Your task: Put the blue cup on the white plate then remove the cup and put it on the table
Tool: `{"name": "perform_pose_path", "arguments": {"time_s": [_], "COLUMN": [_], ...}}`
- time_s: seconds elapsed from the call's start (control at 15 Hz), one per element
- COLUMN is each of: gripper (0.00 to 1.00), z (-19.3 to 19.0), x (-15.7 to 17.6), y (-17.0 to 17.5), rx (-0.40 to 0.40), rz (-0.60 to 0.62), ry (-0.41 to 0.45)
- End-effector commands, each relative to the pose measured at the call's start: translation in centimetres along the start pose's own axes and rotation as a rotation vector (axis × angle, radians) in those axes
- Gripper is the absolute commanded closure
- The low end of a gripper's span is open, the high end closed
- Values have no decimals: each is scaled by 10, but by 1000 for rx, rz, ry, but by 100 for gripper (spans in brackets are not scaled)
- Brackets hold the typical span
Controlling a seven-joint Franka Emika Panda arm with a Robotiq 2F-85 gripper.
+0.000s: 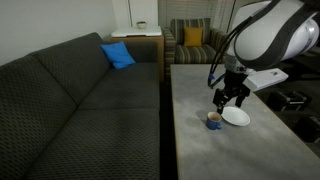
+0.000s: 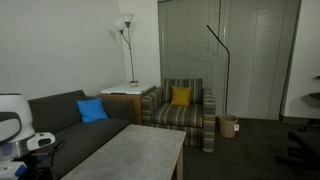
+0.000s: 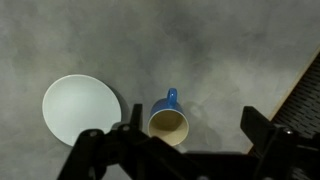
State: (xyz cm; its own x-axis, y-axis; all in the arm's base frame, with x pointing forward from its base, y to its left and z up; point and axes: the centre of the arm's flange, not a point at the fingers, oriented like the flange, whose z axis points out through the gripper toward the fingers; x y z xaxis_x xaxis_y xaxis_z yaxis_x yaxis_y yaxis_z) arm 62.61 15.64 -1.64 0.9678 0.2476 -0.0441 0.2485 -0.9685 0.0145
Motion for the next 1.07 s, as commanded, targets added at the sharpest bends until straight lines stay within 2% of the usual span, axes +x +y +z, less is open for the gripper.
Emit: {"name": "perform_pose_path", "arguments": {"time_s": [0.0, 0.2, 0.33, 0.53, 0.8, 1.0], "gripper": [0, 0, 0, 0, 0, 0], "z": [2, 6, 19, 38, 62, 75], "x": [1, -3, 2, 7, 16, 28], "y": [0, -10, -12, -14, -8, -3], "rx": [0, -35, -56, -37, 19, 30], "rz": [1, -31, -27, -59, -61, -47], "ry": [-1, 20, -3, -15, 42, 86]}}
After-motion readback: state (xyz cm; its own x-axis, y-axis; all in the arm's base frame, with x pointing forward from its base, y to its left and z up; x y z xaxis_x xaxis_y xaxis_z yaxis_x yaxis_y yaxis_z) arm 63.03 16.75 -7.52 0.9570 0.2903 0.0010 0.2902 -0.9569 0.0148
